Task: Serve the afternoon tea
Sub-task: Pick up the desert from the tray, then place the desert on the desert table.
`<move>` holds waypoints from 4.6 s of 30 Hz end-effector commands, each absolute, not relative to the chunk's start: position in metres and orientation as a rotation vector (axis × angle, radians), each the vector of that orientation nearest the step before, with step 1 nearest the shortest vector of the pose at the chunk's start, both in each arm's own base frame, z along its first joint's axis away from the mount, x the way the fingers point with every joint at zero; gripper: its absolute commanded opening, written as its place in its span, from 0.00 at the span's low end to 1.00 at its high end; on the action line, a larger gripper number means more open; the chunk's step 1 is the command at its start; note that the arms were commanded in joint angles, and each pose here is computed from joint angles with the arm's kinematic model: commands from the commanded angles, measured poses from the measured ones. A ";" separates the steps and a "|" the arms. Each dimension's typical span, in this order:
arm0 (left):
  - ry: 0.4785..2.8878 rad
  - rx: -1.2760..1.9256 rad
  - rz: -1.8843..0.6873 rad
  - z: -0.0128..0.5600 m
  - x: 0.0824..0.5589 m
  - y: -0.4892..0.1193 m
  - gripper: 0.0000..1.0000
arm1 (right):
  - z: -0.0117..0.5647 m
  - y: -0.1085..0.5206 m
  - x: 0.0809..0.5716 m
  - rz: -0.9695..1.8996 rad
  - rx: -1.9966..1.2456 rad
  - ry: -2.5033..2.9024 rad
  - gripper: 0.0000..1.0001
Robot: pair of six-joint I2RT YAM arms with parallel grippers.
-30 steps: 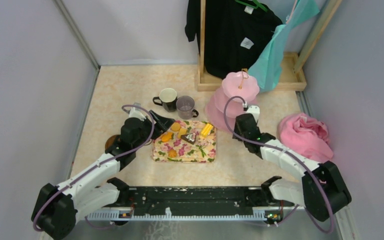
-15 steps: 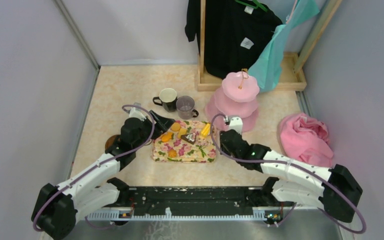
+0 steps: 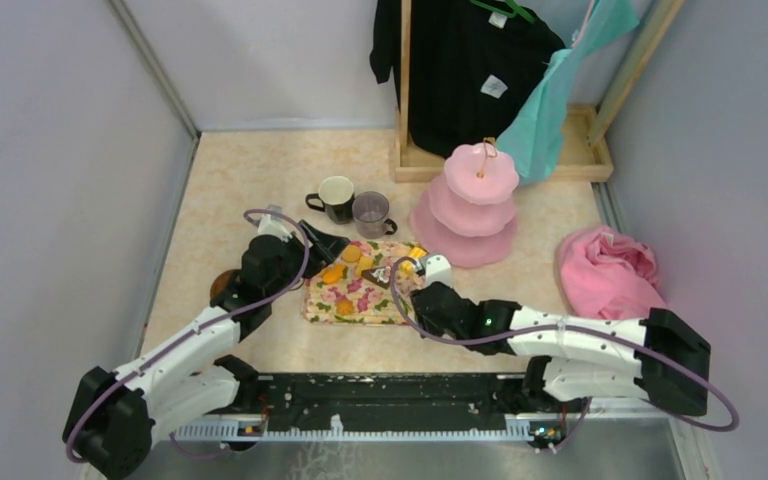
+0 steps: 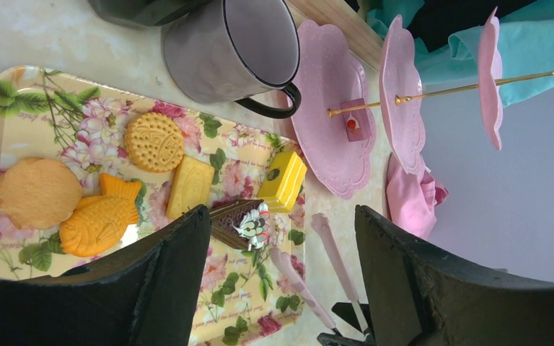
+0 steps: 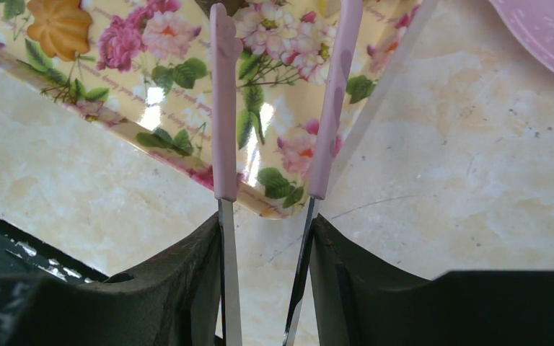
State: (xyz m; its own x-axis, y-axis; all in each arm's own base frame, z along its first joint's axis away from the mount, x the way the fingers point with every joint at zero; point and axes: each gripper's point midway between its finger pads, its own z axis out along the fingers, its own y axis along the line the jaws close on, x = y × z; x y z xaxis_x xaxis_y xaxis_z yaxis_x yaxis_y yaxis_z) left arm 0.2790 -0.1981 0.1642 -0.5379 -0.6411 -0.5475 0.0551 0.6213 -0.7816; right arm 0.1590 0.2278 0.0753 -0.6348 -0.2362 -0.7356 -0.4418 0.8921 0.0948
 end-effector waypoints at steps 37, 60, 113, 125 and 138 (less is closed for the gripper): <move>1.916 -0.456 -0.967 0.170 0.281 -0.193 0.79 | 0.094 0.305 0.180 0.560 -0.420 2.238 0.43; 1.932 -0.461 -0.966 0.163 0.282 -0.194 0.79 | 0.075 0.299 0.190 0.600 -0.365 2.283 0.43; 1.913 -0.465 -0.981 0.172 0.281 -0.194 0.78 | 0.150 0.261 0.184 0.577 -0.296 2.122 0.00; 1.908 -0.457 -0.985 0.174 0.282 -0.195 0.78 | 0.150 0.230 0.217 0.452 -0.112 2.077 0.00; 1.914 -0.453 -0.986 0.171 0.284 -0.197 0.78 | 0.137 0.210 0.258 0.416 0.015 2.084 0.00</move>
State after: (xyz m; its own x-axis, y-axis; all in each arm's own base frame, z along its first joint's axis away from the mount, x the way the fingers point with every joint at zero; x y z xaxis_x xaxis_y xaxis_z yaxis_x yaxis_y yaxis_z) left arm 0.2791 -0.1959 0.1610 -0.5390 -0.6425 -0.5447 0.0481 0.6222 -0.7814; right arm 0.2407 0.2012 0.1206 -0.5722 0.1065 -0.8131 -0.1547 0.9597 0.2346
